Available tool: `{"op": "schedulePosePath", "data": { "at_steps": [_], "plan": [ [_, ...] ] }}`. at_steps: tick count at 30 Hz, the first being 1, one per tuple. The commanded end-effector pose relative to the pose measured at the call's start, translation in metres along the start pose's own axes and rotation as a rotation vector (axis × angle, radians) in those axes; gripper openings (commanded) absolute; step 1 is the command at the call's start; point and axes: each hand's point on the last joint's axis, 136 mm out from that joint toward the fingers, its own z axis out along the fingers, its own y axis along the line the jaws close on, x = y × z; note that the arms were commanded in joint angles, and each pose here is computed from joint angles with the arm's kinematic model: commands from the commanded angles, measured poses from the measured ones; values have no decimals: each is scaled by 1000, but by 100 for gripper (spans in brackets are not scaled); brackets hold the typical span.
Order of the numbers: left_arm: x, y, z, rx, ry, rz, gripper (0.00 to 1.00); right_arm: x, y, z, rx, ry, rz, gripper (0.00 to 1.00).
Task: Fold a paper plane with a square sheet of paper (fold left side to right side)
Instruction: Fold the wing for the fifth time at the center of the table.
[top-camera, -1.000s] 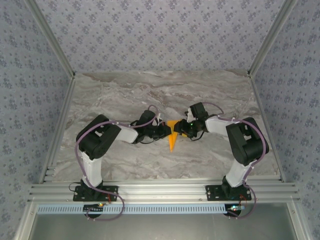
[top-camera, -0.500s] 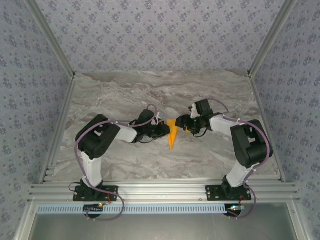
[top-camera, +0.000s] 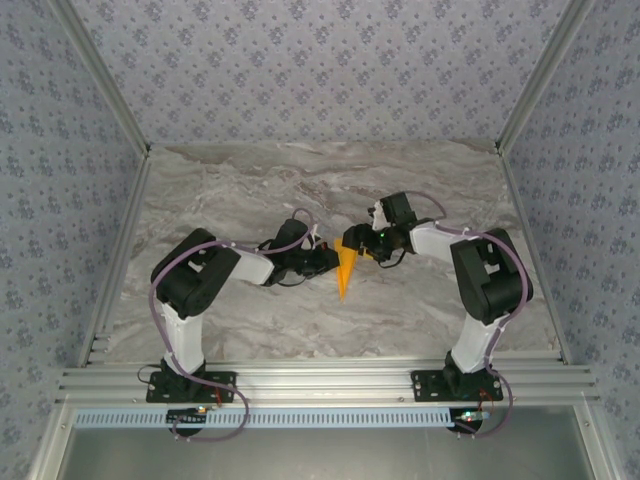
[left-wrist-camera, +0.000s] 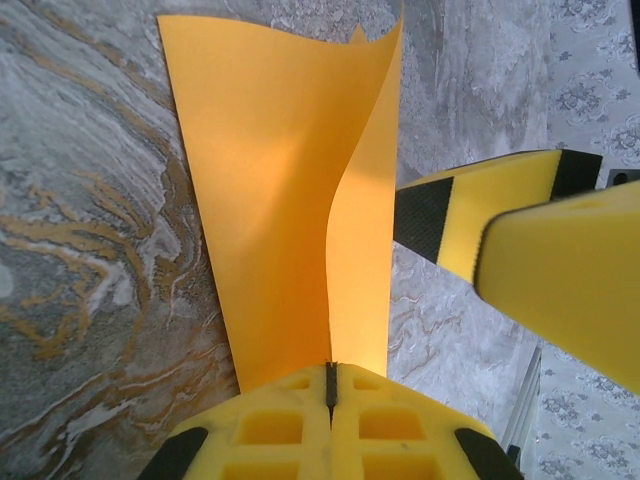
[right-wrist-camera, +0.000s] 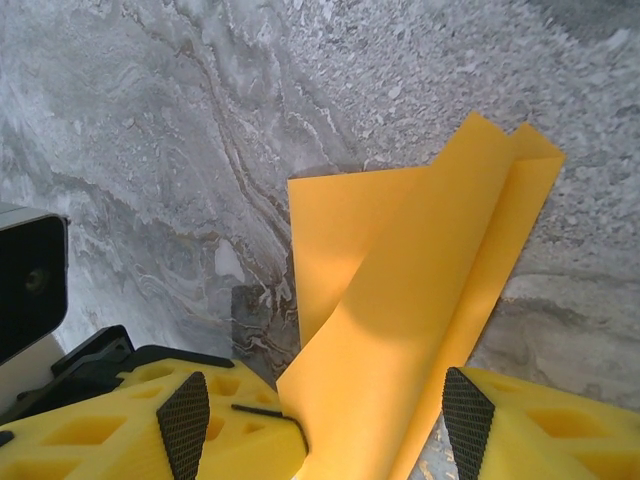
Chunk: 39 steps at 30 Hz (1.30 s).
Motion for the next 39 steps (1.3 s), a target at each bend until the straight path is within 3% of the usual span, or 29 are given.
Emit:
{"op": "schedulePosePath", "data": {
  "at_steps": [1, 13, 27, 39],
  "plan": [
    [-2, -1, -5, 0, -12, 20, 0, -2, 3, 4, -2, 17, 7, 68],
    [-1, -1, -4, 5, -7, 19, 0, -3, 4, 10, 5, 29, 2, 68],
    [-5, -5, -9, 7, -22, 38, 0, 15, -26, 18, 170, 111, 8, 68],
    [-8, 10, -5, -30, -24, 28, 0, 24, -29, 24, 193, 140, -4, 68]
  ]
}}
